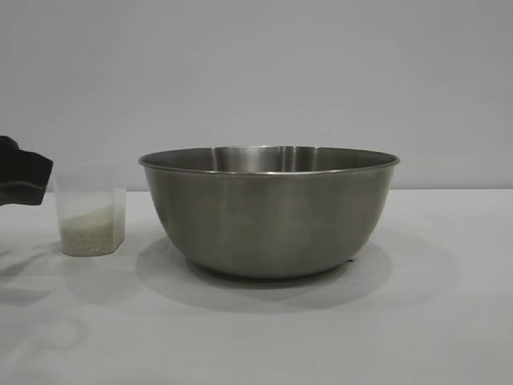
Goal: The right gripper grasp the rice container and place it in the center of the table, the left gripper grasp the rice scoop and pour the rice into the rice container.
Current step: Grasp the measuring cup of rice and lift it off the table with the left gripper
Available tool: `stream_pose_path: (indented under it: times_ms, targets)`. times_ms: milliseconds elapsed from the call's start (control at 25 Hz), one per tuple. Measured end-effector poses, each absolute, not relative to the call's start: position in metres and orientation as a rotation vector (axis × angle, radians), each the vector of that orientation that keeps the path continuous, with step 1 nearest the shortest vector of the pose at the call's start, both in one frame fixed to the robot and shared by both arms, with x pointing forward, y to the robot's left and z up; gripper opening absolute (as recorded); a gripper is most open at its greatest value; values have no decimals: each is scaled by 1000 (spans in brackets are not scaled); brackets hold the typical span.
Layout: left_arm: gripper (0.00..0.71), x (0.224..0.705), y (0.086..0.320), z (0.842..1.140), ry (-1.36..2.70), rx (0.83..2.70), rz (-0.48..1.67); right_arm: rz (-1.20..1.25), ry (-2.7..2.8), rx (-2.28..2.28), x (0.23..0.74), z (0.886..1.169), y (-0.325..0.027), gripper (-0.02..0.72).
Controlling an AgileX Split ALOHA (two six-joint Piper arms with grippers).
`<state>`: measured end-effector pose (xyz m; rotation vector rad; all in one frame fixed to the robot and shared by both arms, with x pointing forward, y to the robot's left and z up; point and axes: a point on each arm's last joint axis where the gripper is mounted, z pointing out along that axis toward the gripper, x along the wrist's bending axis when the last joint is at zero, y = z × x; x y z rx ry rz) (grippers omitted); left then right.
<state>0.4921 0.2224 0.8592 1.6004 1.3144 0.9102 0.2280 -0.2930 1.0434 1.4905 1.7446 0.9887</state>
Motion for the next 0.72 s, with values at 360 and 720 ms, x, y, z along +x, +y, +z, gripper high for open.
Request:
stream_pose_path:
  times_ms: [360,720]
  targets:
    - [229,503,219,858,1313,1575,924,989,1745,1491,228,1043,-293,531]
    - [229,517,216,853,1322,1555,937,989,1745,1491,228,1043,-293,531]
